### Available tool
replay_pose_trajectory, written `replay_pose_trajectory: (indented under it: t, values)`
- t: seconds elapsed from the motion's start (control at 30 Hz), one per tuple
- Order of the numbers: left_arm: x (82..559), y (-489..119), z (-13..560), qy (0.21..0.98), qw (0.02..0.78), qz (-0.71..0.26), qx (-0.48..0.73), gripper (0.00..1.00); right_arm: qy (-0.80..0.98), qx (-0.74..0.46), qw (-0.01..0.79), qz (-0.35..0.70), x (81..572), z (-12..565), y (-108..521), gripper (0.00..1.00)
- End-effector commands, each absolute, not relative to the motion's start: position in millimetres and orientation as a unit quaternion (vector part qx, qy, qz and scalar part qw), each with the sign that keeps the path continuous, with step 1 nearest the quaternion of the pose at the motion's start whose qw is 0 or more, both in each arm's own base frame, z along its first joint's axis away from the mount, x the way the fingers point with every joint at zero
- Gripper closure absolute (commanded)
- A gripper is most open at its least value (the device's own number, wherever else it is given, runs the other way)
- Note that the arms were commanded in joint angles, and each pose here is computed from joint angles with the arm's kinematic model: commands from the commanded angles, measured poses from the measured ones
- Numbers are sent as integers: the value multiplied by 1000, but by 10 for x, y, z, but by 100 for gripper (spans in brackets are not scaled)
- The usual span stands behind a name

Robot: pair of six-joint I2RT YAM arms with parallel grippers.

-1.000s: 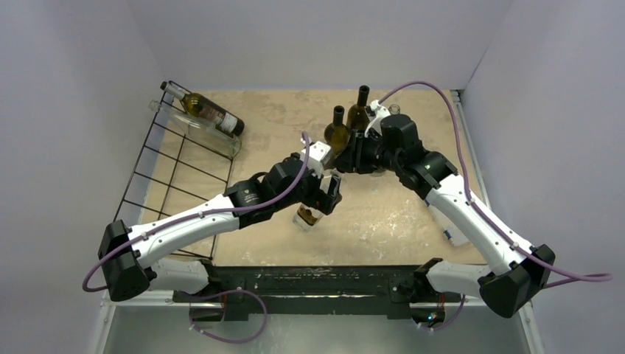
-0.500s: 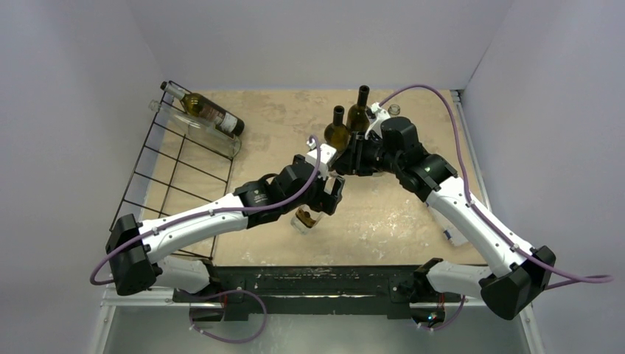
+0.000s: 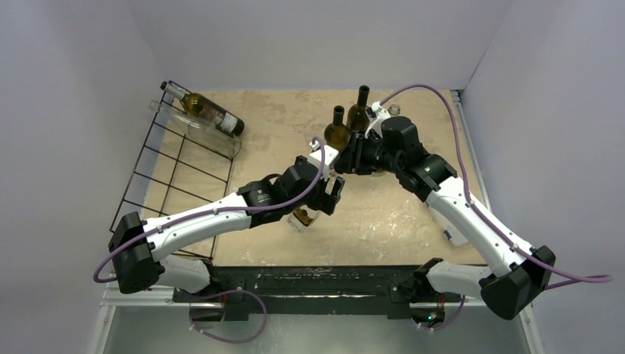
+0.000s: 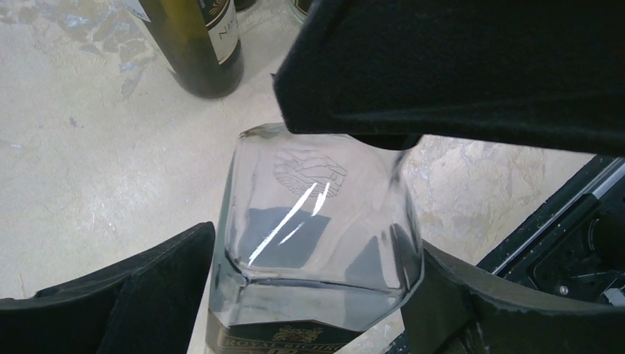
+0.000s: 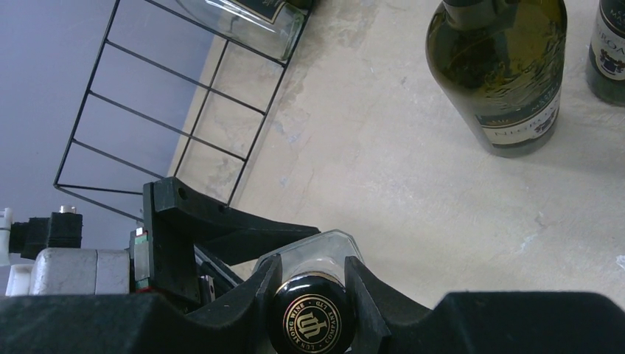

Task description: Put the wine bottle on the wine rack

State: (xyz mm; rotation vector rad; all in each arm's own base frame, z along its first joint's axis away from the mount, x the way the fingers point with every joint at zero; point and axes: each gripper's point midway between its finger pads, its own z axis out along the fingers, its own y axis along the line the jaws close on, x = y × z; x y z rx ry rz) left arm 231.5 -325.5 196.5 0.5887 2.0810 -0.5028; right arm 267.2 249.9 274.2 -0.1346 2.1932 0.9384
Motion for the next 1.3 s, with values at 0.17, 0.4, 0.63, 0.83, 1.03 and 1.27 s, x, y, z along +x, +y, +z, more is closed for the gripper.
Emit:
replay_pose_trajectory:
  t: [0.17, 0.4, 0.63, 0.83, 1.03, 1.27]
  values:
    - [2354, -3214, 2233, 818, 482, -206, 237, 71, 782, -64, 418, 457, 2604, 3401, 2659, 100]
    - [2332, -3147, 2323, 810, 494, -210, 236, 100, 786, -68, 421, 449, 2619, 3374, 2646, 86]
    - [2310, -3117, 2360, 808, 497, -214, 235, 100, 790, -72, 418, 444, 2631, 3315, 2654, 64]
    - [2286, -3127, 2386, 805, 496, -219, 242, 100, 789, -70, 423, 439, 2632, 3324, 2627, 38]
    - [2285, -3084, 2390, 804, 499, -214, 242, 100, 790, -70, 426, 436, 2625, 3341, 2608, 21]
    - [2282, -2965, 2392, 807, 506, -206, 225, 100, 787, -34, 466, 404, 2672, 3443, 2394, 16]
